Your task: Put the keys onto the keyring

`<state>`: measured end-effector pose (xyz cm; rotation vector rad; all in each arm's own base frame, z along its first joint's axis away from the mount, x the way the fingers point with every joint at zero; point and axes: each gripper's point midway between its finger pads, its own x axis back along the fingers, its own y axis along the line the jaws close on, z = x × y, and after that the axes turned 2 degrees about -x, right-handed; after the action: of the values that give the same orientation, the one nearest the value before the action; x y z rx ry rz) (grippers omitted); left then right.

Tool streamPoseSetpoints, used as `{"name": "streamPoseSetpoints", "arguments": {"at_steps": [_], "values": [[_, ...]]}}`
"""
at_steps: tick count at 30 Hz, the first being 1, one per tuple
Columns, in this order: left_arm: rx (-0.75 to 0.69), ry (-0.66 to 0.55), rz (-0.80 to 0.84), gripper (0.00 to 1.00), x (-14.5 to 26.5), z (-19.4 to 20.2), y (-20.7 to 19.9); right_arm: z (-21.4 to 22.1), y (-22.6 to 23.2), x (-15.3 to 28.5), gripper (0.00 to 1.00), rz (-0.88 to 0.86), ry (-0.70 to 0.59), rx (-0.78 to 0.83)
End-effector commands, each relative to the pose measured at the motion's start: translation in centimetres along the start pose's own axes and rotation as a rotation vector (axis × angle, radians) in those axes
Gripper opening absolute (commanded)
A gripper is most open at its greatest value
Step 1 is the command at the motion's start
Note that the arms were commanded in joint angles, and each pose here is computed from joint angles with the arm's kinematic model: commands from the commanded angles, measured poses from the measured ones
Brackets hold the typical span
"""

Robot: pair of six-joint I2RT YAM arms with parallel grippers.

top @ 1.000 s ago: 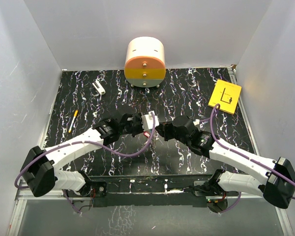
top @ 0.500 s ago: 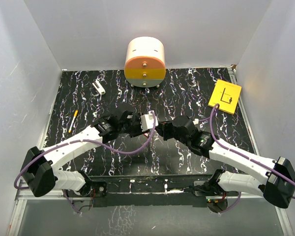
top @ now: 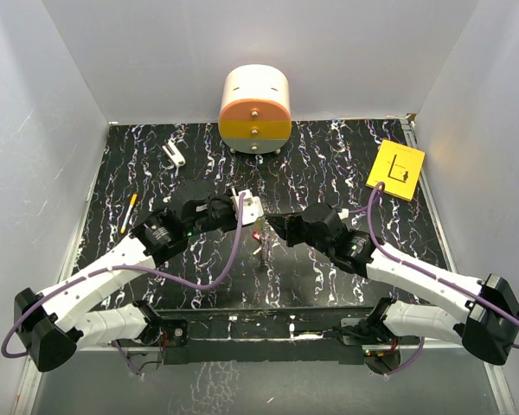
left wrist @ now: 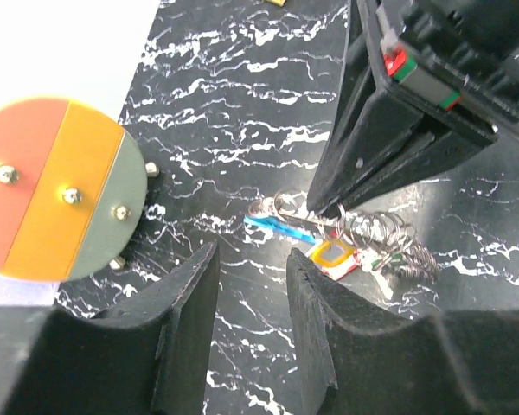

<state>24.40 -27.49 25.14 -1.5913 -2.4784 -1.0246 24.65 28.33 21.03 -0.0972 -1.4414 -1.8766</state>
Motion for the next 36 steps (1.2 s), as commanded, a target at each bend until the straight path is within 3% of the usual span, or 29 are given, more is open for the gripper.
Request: {"name": "streamPoseSetpoints", "arguments": {"at_steps": [1,7,12,20,36], "values": [[-0.034,-0.055,0.025,0.36,-1.0,-0.6,-0.4,1.4,4.4,0.7,0.08,-0.084,0.077,-0.411],[-0.071,-0.064,0.121,0.34,-1.6,-0.4,-1.9,1.2,4.3,0.8,0.08,-0.083,0.067,-0.410],[-0.058,0.017,0.175,0.34,-1.7,0.7,-2.5,0.8,4.1,0.7,0.08,-0.080,0.049,-0.415],[-0.033,0.035,0.245,0.37,-1.7,1.1,-4.0,1.1,4.2,0.2,0.08,-0.075,0.052,-0.419],[-0.041,0.029,0.200,0.34,-3.3,1.3,-3.5,2.1,4.6,0.0,0.08,-0.075,0.083,-0.415]]}}
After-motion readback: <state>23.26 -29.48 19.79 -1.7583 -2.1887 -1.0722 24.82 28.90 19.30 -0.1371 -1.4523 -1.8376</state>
